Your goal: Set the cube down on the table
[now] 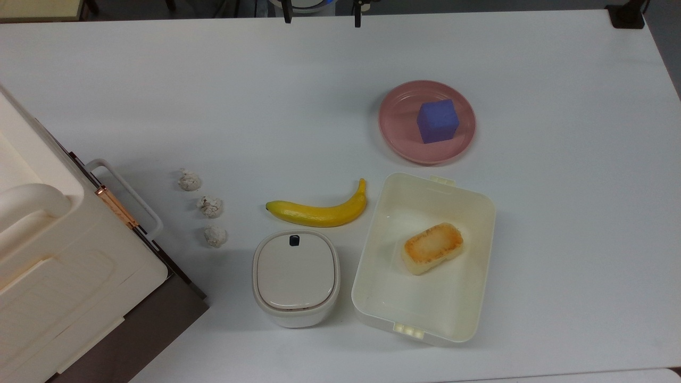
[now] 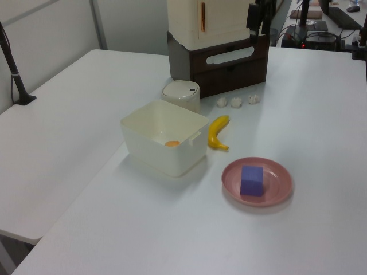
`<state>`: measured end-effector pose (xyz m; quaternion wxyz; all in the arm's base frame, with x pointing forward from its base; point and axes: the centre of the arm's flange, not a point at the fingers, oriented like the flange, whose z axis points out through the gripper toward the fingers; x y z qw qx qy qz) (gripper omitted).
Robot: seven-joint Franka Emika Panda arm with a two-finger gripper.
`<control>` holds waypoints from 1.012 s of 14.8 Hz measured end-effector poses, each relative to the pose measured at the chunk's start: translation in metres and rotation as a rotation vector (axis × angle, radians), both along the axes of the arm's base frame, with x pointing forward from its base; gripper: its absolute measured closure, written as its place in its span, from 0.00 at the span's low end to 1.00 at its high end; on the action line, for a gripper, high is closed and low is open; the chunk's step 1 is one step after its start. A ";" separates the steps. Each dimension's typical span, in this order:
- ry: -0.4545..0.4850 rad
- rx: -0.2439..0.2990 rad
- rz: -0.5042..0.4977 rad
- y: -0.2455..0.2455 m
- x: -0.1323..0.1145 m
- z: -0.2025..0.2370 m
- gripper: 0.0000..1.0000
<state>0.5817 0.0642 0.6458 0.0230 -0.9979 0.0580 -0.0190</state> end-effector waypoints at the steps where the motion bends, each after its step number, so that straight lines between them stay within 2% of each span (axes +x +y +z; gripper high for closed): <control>1: 0.019 -0.003 0.006 0.002 0.002 -0.010 0.00; 4: 0.039 -0.010 0.067 0.004 0.007 -0.023 0.00; 8: 0.071 -0.018 0.092 0.008 0.016 -0.043 0.00; 15: 0.072 -0.019 0.150 0.008 0.017 -0.045 0.00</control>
